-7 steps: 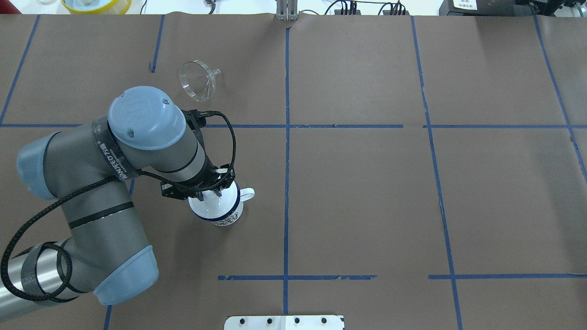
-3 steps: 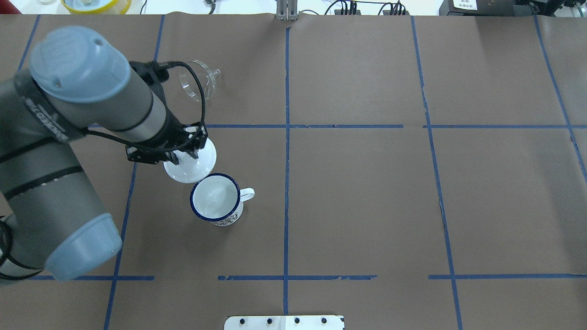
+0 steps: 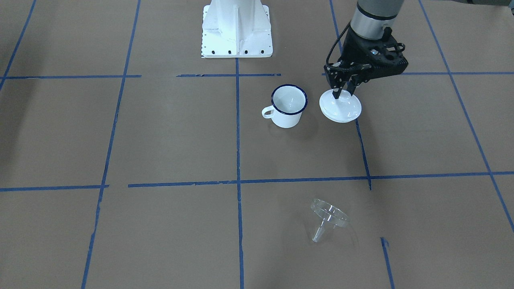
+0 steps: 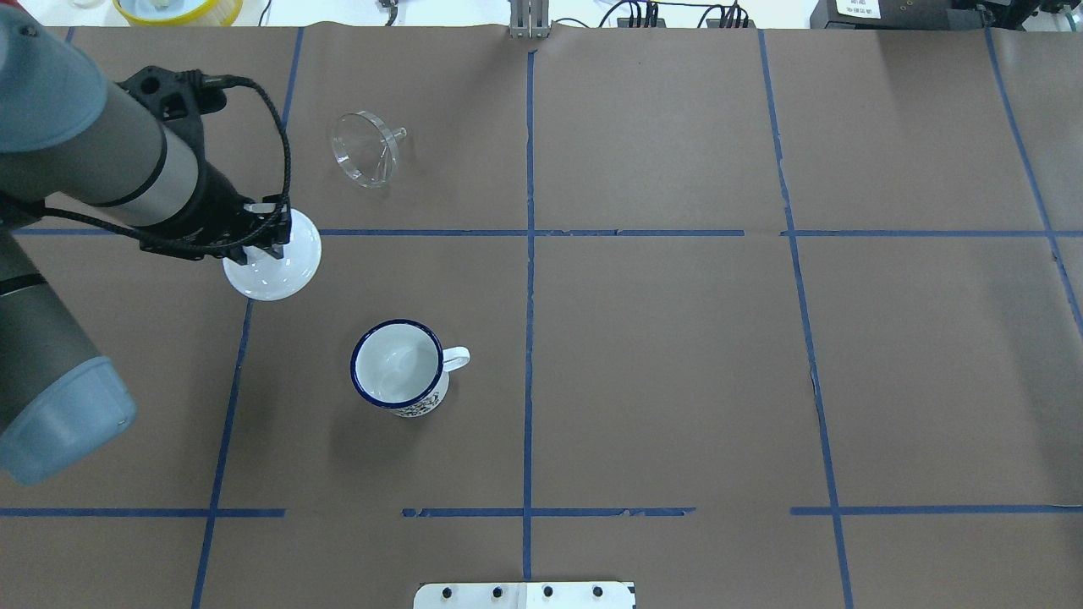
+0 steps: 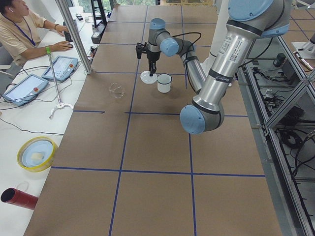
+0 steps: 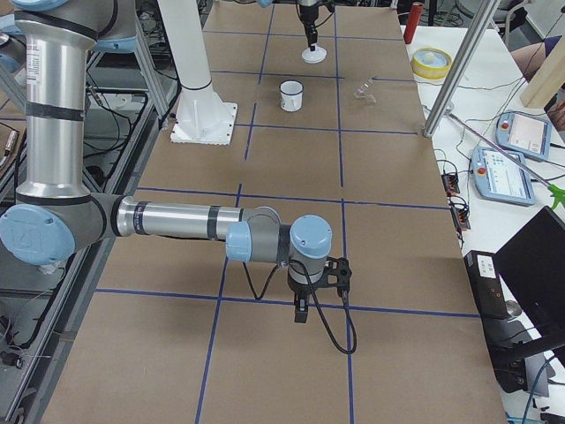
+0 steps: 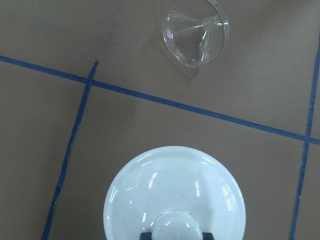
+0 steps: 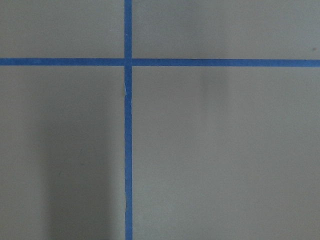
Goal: Place funnel on cup
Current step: 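Lower the lid onto the table beside the mug and release it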
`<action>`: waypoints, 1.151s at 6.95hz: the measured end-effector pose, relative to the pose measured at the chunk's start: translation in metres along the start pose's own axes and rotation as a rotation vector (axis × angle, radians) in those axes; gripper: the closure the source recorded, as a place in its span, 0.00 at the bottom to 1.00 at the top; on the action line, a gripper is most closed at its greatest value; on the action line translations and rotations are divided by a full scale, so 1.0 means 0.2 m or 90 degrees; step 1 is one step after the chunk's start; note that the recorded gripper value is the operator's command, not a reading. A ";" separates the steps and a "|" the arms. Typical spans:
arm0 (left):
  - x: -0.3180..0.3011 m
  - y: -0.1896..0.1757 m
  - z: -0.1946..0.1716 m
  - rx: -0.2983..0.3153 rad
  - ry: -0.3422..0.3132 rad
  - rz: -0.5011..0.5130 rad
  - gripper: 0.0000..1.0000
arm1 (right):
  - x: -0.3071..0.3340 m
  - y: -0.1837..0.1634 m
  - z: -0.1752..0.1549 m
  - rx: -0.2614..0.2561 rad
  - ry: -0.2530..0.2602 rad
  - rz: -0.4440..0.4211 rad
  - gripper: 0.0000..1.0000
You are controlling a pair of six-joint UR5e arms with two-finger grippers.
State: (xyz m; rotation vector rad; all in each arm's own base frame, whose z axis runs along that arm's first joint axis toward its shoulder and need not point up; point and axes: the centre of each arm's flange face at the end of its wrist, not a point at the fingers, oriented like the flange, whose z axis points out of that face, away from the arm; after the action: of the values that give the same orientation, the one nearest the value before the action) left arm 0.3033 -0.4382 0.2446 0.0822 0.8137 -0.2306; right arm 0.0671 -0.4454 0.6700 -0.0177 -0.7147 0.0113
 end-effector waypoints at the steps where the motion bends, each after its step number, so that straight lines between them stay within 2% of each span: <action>1: -0.17 0.02 0.11 -0.006 -0.008 0.002 1.00 | 0.00 0.00 0.00 0.000 0.000 0.000 0.00; 4: -0.31 0.19 0.51 -0.048 0.001 -0.027 1.00 | 0.00 0.00 0.00 0.000 0.000 0.000 0.00; 6: -0.31 0.30 0.67 -0.076 -0.003 -0.030 1.00 | 0.00 0.00 0.00 0.000 0.000 0.000 0.00; 8: -0.30 0.35 0.72 -0.089 -0.008 -0.033 0.58 | 0.00 0.00 0.00 0.000 0.000 0.000 0.00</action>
State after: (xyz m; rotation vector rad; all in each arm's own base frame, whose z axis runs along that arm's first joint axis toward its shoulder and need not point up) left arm 0.3825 -0.3828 0.3866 -0.0716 0.8176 -0.2217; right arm 0.0672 -0.4454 0.6700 -0.0177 -0.7147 0.0113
